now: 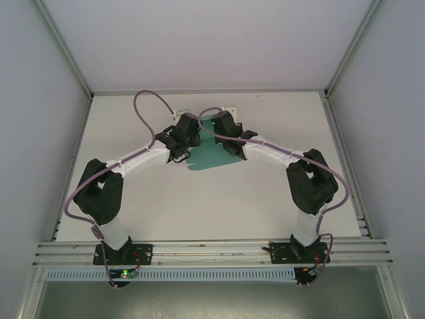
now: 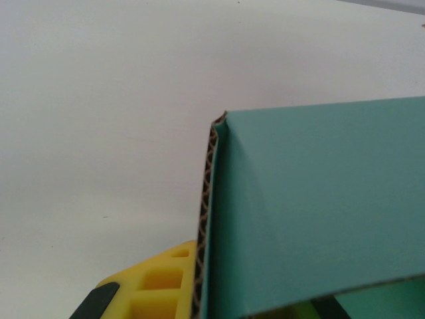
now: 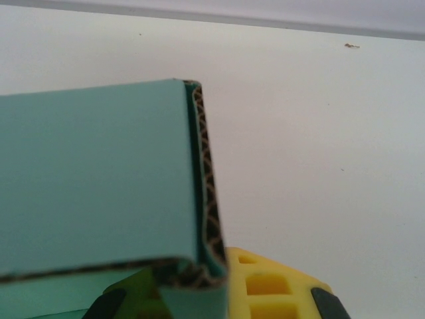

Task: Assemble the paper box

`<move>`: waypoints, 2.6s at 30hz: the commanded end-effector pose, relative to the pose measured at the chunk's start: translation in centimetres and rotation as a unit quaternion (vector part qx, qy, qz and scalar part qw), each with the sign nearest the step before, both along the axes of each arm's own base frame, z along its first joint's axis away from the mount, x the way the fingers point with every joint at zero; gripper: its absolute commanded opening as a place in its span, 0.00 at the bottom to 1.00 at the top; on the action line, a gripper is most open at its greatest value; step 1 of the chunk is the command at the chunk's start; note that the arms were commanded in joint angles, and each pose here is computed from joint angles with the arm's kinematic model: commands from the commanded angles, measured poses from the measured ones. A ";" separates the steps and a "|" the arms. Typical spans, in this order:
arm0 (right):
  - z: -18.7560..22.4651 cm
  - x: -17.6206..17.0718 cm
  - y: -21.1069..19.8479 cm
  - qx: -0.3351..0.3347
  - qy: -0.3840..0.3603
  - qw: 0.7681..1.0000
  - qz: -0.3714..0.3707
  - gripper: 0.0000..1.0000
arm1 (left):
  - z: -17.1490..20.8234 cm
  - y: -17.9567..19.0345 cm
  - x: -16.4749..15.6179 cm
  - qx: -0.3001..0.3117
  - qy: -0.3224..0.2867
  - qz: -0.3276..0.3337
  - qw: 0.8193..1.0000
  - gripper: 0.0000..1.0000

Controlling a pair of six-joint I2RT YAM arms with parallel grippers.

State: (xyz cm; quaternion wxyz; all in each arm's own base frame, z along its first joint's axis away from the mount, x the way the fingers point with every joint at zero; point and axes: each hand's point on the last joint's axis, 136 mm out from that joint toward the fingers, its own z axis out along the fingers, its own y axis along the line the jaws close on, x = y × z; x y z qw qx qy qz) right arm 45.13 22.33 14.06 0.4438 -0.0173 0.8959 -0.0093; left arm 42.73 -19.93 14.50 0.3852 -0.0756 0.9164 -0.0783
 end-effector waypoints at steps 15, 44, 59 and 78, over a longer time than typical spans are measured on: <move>2.9 0.2 0.0 0.077 -0.047 0.991 0.103 0.50 | 0.7 -0.1 0.2 -0.011 -0.024 -0.103 0.994 0.00; 9.8 -11.7 -9.7 0.238 -0.072 0.961 0.120 0.98 | -4.7 -3.3 -6.1 0.219 0.156 -0.544 0.795 0.00; 4.7 -13.2 -14.1 0.204 -0.013 0.978 0.031 0.98 | -10.6 -5.8 -2.7 0.378 0.211 -0.587 0.684 0.15; 4.1 -13.2 -13.2 0.203 0.006 0.977 0.066 0.99 | -8.3 -8.4 -1.9 0.342 0.165 -0.614 0.692 0.48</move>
